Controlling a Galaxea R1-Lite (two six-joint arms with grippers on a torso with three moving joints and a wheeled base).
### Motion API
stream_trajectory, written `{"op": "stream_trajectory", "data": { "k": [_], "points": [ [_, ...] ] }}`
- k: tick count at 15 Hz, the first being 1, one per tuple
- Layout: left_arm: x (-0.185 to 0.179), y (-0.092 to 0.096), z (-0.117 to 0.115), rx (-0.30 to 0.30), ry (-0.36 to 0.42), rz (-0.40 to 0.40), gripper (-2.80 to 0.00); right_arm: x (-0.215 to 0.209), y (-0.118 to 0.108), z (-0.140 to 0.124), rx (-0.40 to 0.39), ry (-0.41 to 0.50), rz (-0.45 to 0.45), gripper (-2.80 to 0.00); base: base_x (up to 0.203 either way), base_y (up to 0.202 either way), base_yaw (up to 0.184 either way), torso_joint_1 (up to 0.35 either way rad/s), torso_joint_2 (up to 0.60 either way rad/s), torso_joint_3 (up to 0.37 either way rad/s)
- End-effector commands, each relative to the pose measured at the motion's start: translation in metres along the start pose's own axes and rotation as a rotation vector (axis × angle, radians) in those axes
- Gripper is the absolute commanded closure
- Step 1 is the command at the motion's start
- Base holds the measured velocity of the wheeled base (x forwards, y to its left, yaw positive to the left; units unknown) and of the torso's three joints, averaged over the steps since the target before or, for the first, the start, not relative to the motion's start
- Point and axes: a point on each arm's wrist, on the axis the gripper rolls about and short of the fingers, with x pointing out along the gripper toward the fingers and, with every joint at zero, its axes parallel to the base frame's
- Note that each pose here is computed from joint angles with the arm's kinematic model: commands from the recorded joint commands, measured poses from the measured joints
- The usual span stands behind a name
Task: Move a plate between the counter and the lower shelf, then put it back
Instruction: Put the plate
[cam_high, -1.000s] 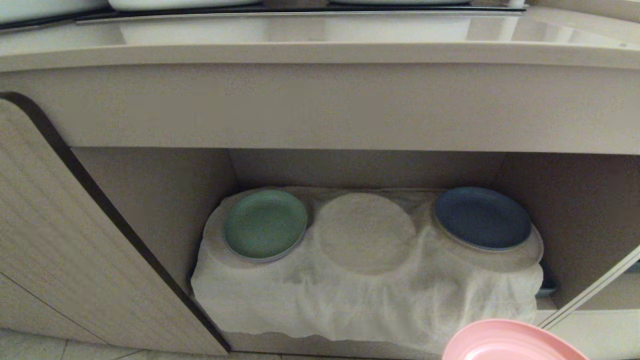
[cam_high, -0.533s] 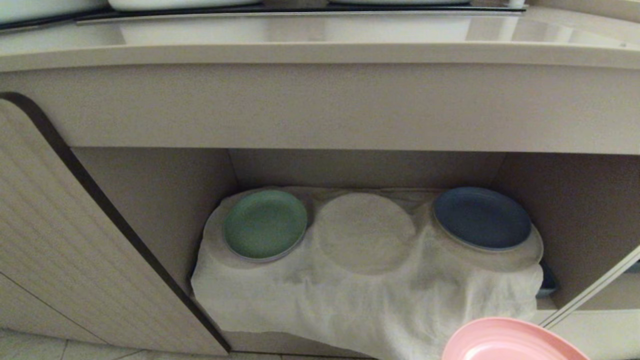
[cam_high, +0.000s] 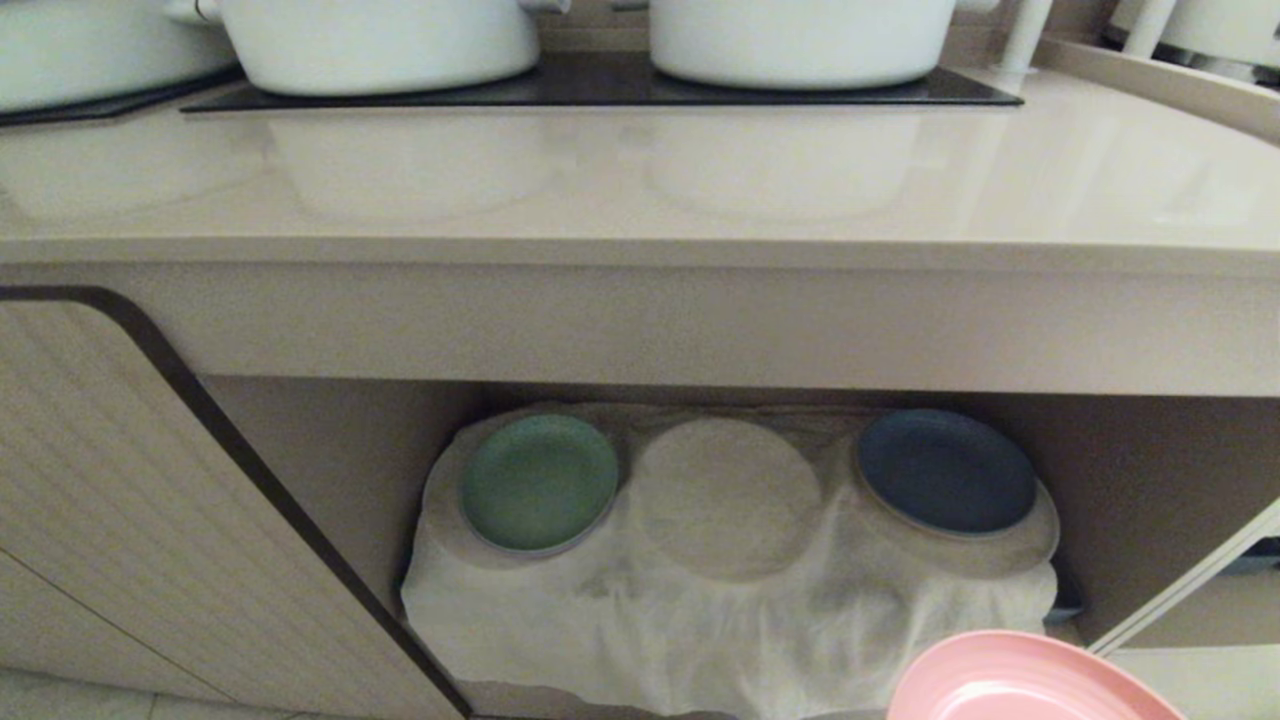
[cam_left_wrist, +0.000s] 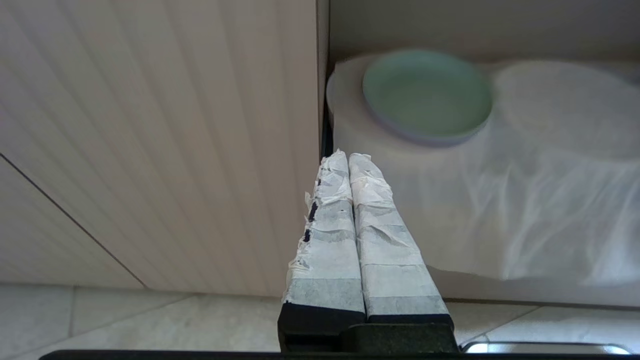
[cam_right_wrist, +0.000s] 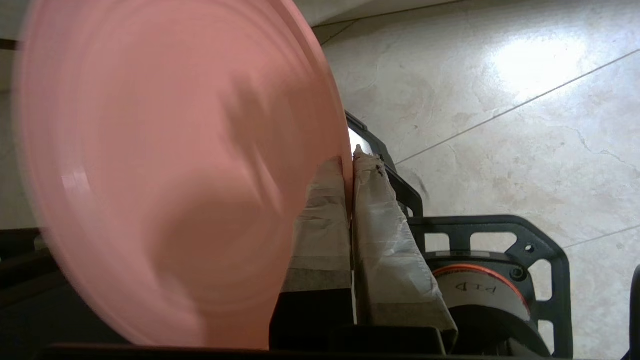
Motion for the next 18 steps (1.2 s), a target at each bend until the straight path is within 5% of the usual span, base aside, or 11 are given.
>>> {"op": "stream_trajectory", "data": {
  "k": [1,18],
  "points": [
    [0.0000,0.0000,-0.0002,-0.001,0.001,0.000,0.00,0.0000,-0.0003,-0.0004,0.002,0.003,-0.003,0.00,0.000,0.000,0.000,0.165,-0.50,-0.296],
    [0.0000,0.0000,-0.0002,-0.001,0.001,0.000,0.00,-0.0027,0.0016,0.0023,0.004,-0.009,0.007,0.00,0.000,0.000,0.000,0.211,-0.49,-0.284]
  ]
}}
